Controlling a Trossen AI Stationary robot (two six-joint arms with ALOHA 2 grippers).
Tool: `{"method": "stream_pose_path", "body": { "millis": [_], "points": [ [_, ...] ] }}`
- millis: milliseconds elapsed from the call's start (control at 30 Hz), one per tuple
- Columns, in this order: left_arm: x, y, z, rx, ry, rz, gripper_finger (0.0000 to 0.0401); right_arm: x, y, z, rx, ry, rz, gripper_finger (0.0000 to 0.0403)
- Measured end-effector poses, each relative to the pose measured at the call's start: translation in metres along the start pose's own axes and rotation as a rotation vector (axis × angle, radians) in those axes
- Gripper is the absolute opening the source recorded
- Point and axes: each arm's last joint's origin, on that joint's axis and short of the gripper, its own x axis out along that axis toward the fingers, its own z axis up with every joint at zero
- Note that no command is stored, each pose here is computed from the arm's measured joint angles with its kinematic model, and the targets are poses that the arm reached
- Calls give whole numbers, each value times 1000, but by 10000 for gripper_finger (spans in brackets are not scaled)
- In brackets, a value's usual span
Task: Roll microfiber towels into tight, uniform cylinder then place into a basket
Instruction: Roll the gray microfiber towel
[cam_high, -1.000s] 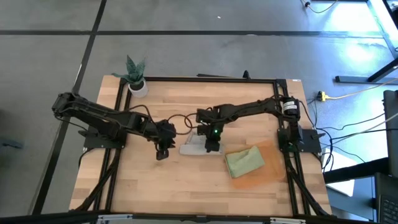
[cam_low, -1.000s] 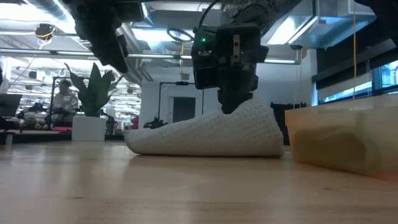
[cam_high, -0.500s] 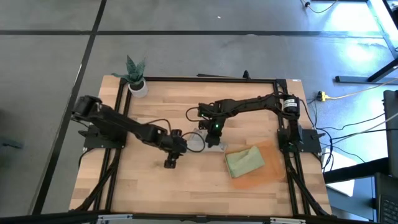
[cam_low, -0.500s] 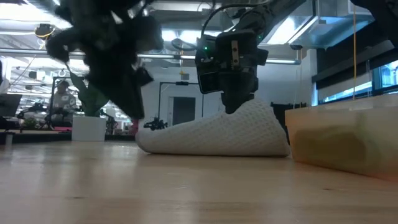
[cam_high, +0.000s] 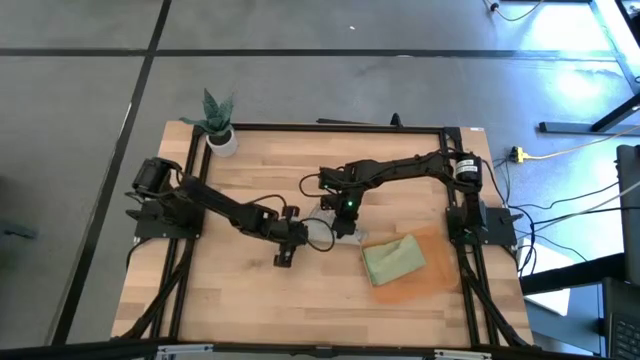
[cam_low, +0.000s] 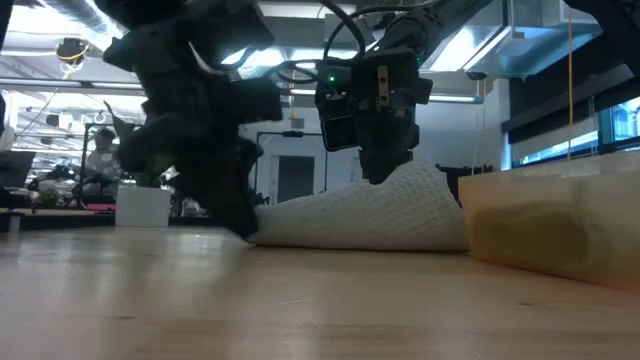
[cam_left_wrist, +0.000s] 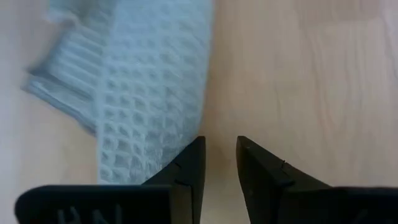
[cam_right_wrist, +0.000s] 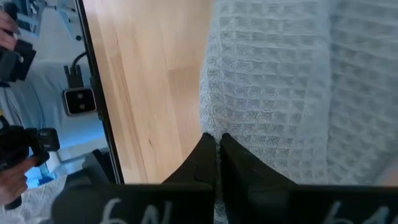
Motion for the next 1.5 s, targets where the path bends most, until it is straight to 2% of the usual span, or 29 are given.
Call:
{"method": "stream_pose_path", "body": {
  "millis": [167, 367, 467, 567, 767, 867, 1033, 1133, 1367, 1500],
  "points": [
    [-3, 10, 5, 33, -43, 49, 82, 2, 1, -4, 8, 34, -22, 8],
    [-1, 24, 12, 69, -96, 96, 82, 1, -4, -14, 93, 96, -189, 9],
    [-1, 34, 17, 61, -148, 118, 82, -1, -8, -20, 124, 133, -310, 9],
    [0, 43, 19, 37, -165, 132, 82, -2, -10, -24, 119, 165, -371, 9],
    [-10, 51, 17, -2, -150, 135, 82, -2, -9, -25, -47, 206, -353, 9],
    [-24, 56, 16, -65, -140, 131, 82, -1, -7, -25, -126, 220, -271, 9],
    [-38, 50, 25, -76, -239, -32, 81, -2, -6, -25, -160, 219, -239, 9],
    [-34, 40, 27, -53, -256, -59, 81, -4, -9, -24, -164, 215, -236, 9],
    [-28, 34, 30, -46, -288, 68, 81, -4, -9, -24, -167, 218, -234, 9],
    [-29, 35, 34, -21, -327, 87, 81, -5, -9, -25, -167, 221, -233, 9]
  ]
}}
